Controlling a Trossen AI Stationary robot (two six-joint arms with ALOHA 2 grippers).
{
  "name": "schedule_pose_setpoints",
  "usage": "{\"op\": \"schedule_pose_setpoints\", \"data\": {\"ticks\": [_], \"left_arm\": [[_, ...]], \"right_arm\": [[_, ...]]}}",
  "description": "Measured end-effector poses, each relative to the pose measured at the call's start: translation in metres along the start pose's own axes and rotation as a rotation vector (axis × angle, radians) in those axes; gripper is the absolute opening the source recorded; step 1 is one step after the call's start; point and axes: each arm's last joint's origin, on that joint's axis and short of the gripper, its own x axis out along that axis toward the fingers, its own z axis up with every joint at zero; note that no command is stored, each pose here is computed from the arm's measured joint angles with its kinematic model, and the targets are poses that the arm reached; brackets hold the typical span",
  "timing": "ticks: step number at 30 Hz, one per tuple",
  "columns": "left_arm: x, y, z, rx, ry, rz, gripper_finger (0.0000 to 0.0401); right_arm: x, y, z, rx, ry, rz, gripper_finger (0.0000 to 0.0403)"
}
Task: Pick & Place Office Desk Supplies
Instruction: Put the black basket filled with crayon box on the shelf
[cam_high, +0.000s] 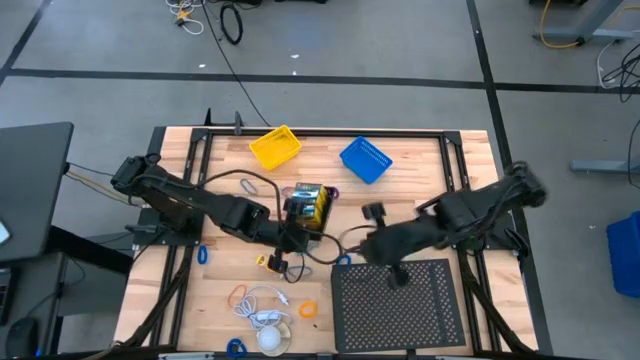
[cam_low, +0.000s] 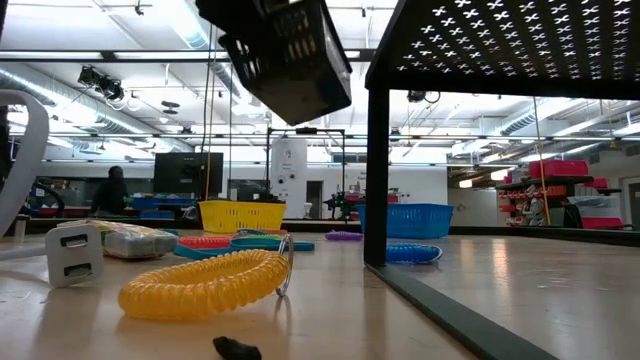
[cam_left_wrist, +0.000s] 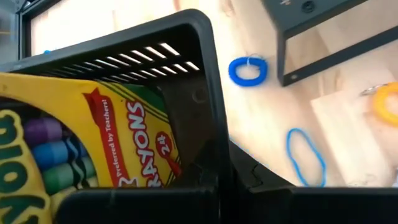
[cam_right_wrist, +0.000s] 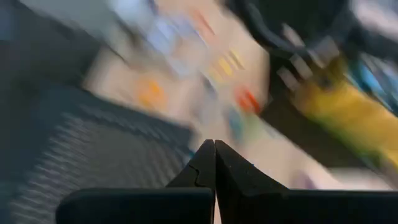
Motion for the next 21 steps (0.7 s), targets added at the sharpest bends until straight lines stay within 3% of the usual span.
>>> {"op": "schedule_pose_setpoints", "data": {"ticks": [3,9,15,21], "left_arm": [[-0.003,-0.006,0.001,-0.001,-0.010,-0.012,0.0001],[-0.004,-0.012,0.006,-0.029,-0.046,-0.044,0.0001],[0.003,-0.018,0.025,-0.044,-0.062,-0.077,0.0001],[0.009,-0.033,0.064,-0.013,-0.069,-0.108,0.0001]], "right_arm": [[0.000,-0.003,-0.026,-0.004,-0.200,0.098,0.0000],[-0.017,-0.009,-0.104,0.102,-0.385,0.051,0.0000],[-0.031,-0.009,-0.165,0.226,-0.462,-0.044,0.0000],[-0.029,-0.008,-0.186,0.259,-0.463,-0.071,0.0000]]}}
